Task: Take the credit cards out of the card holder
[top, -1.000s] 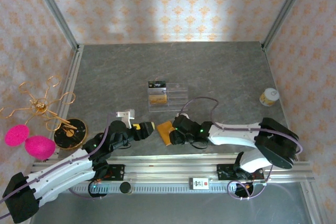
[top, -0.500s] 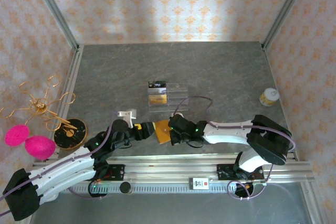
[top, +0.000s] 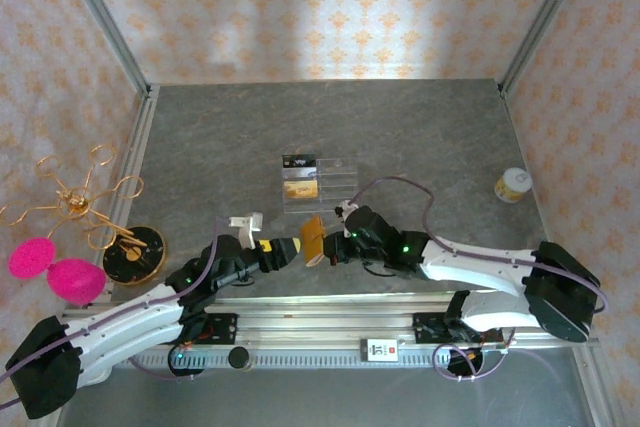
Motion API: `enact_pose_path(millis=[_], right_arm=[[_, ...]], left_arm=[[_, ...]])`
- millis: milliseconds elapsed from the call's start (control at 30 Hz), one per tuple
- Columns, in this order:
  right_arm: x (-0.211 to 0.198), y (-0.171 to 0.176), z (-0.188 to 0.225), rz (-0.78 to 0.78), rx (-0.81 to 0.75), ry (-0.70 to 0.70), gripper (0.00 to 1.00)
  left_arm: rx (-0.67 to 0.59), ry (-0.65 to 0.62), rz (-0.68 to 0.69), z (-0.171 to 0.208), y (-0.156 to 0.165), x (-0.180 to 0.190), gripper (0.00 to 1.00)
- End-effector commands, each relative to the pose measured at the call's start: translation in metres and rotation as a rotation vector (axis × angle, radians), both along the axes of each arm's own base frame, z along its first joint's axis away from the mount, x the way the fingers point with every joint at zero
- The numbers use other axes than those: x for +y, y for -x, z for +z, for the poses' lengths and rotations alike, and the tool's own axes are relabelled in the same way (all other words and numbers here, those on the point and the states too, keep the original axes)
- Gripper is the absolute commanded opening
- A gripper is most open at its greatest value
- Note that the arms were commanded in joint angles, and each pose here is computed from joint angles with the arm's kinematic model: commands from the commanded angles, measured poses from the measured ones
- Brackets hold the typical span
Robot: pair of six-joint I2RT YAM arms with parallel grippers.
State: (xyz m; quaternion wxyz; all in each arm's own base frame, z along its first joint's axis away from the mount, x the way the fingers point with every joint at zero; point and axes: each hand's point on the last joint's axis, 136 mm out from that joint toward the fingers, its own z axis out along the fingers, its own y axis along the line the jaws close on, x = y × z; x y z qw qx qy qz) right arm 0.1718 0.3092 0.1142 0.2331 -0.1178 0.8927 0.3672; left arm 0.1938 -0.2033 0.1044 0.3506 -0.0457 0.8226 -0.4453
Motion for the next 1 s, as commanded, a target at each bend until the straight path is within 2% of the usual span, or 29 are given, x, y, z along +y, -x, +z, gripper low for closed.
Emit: enact_pose_path(millis=[0, 200, 433, 500, 633, 700, 767, 867, 967], right_arm=[[0.012, -0.007, 0.045, -0.02, -0.044, -0.143, 0.0], [0.014, -0.013, 0.092, -0.037, -0.118, -0.244, 0.0], [0.025, -0.007, 0.143, 0.0, -0.148, -0.414, 0.0], [0.029, -0.005, 0.154, 0.016, -0.148, -0.46, 0.0], [0.039, 0.006, 0.166, 0.063, -0.129, -0.542, 0.0], [0.041, 0.01, 0.17, 0.075, -0.134, -0.565, 0.0], [0.038, 0.011, 0.181, 0.071, -0.157, -0.598, 0.0], [0.029, 0.009, 0.195, 0.039, -0.191, -0.622, 0.0], [0.024, 0.009, 0.207, 0.029, -0.215, -0.629, 0.0]], left_arm=[[-0.068, 0.114, -0.015, 0.026, -0.002, -0.007, 0.86], [-0.115, 0.215, 0.026, 0.041, -0.003, 0.0, 0.88], [-0.218, 0.404, 0.064, 0.077, 0.0, 0.011, 0.89], [-0.249, 0.437, 0.065, 0.086, 0.001, 0.014, 0.88], [-0.309, 0.513, 0.056, 0.107, 0.005, 0.017, 0.78], [-0.319, 0.524, 0.048, 0.11, 0.006, 0.017, 0.73], [-0.307, 0.515, 0.049, 0.108, 0.005, 0.016, 0.72], [-0.29, 0.516, 0.07, 0.102, 0.003, 0.018, 0.79], [-0.283, 0.513, 0.088, 0.099, 0.001, 0.02, 0.81]])
